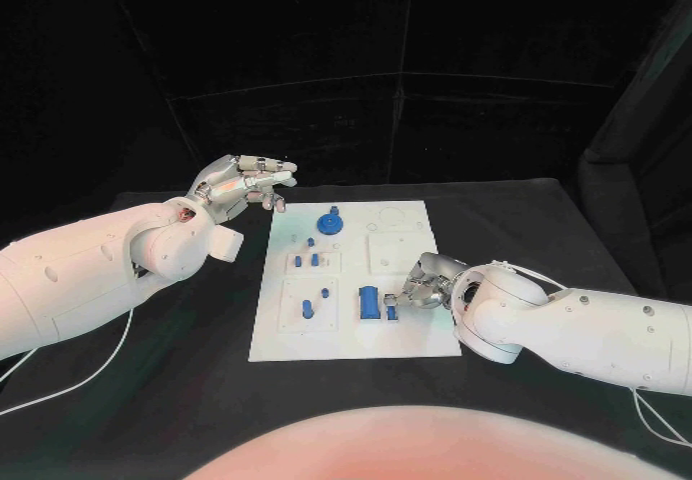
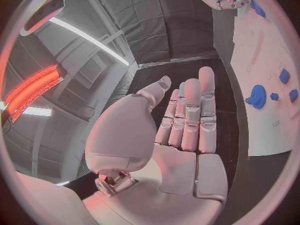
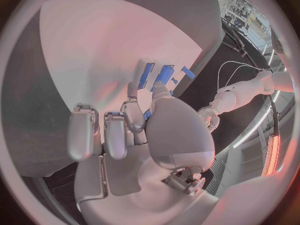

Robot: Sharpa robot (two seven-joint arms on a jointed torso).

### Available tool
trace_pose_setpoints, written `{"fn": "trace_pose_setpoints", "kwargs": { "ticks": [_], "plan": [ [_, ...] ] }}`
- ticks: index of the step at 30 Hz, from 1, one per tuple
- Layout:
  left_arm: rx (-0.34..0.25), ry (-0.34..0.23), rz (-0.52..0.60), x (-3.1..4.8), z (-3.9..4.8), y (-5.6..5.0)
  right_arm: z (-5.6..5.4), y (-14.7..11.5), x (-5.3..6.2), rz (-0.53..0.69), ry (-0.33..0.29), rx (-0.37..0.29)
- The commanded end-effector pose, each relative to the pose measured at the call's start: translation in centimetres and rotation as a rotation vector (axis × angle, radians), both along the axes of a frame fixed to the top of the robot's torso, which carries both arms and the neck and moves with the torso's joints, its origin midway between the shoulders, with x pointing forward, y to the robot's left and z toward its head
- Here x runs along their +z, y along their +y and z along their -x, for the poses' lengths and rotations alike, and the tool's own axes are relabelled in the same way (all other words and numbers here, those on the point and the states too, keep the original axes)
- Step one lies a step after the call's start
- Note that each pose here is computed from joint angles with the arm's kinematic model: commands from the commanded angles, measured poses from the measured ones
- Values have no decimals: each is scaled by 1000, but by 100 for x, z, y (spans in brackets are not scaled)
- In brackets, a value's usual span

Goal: Assemble the parts on the task board

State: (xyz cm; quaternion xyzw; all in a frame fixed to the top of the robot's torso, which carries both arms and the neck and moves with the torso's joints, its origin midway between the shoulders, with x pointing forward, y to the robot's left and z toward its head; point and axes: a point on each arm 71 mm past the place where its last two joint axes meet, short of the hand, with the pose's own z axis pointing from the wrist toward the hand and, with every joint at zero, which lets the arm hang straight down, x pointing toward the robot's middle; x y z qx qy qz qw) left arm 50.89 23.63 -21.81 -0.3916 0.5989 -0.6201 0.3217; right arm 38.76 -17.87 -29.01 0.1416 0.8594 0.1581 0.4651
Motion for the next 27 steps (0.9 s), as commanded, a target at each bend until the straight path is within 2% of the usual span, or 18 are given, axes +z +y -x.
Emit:
{"fn": "trace_pose_setpoints", "kwargs": {
  "ticks": [1,5,8,13,17,20,27],
  "plan": [
    [-9,0,9,14,0,-9,-18,-8,56,-44,-64,20],
    [-6,-2,9,14,-2,-5,-40,-79,83,-144,-97,14],
    [-1,-4,8,12,-10,7,-76,-156,97,-296,-98,5],
    [28,-12,4,5,-43,39,-249,-299,207,-564,-119,-30],
    [71,-6,24,-9,-87,65,-520,-456,363,-741,-168,-75],
    [112,2,48,-32,-130,83,-737,-557,436,-841,-198,-120],
    [200,9,91,-107,-218,118,-1146,-663,450,-959,-250,-182]
  ]
}}
